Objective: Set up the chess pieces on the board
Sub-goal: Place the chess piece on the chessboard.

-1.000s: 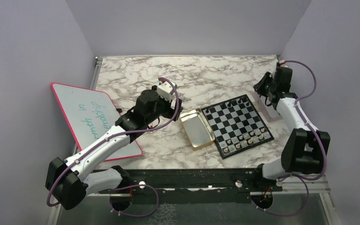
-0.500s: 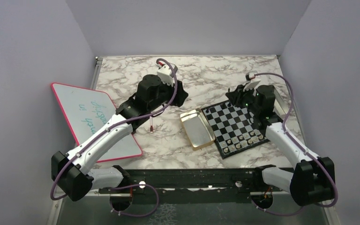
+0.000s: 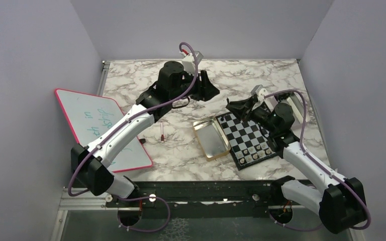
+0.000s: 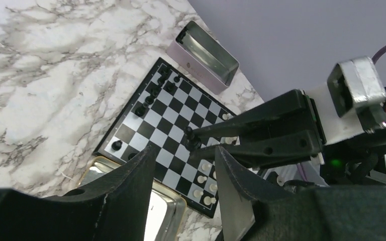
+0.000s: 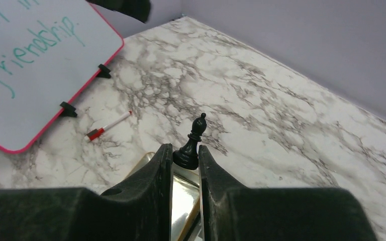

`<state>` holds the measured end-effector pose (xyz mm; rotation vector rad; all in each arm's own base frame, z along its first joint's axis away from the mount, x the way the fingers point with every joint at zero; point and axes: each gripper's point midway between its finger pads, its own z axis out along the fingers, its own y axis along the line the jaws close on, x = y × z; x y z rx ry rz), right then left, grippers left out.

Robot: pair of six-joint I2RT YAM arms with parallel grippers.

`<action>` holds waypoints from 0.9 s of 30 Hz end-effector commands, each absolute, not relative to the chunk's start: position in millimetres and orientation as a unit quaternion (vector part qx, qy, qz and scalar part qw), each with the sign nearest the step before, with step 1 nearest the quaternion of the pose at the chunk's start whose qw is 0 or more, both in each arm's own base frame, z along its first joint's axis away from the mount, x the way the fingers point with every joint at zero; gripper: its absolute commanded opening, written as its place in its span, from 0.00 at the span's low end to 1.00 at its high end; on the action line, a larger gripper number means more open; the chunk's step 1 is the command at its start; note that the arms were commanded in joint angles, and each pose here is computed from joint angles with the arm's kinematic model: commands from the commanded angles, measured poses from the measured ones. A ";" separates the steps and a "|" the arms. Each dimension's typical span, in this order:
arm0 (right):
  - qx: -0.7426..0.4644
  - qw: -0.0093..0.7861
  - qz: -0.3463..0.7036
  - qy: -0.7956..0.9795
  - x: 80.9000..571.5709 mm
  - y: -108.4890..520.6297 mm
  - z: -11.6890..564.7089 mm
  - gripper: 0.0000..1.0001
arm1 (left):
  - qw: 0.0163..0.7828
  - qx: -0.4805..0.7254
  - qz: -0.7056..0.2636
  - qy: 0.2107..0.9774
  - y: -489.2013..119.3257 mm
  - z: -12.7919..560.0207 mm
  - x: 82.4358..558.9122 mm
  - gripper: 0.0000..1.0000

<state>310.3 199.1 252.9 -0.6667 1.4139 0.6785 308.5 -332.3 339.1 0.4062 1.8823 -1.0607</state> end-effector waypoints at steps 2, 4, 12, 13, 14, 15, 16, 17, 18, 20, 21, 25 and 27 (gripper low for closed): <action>-0.354 0.688 0.302 0.557 286.9 213.9 278.6 0.22 | 0.416 0.176 -0.483 0.750 -348.6 355.0 297.3 0.47; -0.354 0.691 0.302 0.553 285.1 214.5 282.1 0.22 | 0.406 0.174 -0.493 0.750 -352.3 353.5 296.2 0.46; -0.360 0.690 0.304 0.549 281.2 217.1 287.3 0.22 | 0.354 0.179 -0.532 0.748 -371.9 342.3 293.3 0.41; -0.360 0.691 0.304 0.549 280.9 217.1 287.9 0.22 | 0.348 0.179 -0.534 0.749 -374.4 339.4 293.8 0.40; -0.359 0.692 0.302 0.548 281.1 216.6 288.6 0.22 | 0.344 0.179 -0.535 0.750 -376.2 336.8 294.5 0.40; -0.358 0.692 0.302 0.549 281.5 216.3 288.0 0.22 | 0.340 0.180 -0.537 0.751 -377.6 334.3 295.2 0.40; -0.357 0.693 0.301 0.550 281.9 216.0 288.4 0.22 | 0.335 0.181 -0.539 0.751 -379.2 332.1 295.3 0.40; -0.357 0.692 0.301 0.551 282.4 216.0 287.6 0.22 | 0.328 0.183 -0.542 0.752 -380.9 330.3 294.4 0.40; -0.356 0.690 0.300 0.554 283.2 216.0 286.0 0.22 | 0.321 0.186 -0.545 0.752 -382.9 327.7 293.2 0.40; -0.357 0.686 0.302 0.557 283.4 217.0 282.5 0.22 | 0.313 0.187 -0.545 0.755 -384.4 322.3 293.6 0.38; -0.357 0.685 0.303 0.558 283.8 217.4 281.4 0.22 | 0.312 0.186 -0.545 0.756 -384.8 320.4 294.3 0.38; -0.355 0.684 0.303 0.560 285.1 217.6 280.1 0.22 | 0.314 0.187 -0.542 0.757 -385.8 316.8 296.1 0.34; -0.355 0.684 0.302 0.560 285.7 217.5 281.4 0.22 | 0.316 0.187 -0.542 0.756 -385.6 316.8 297.4 0.30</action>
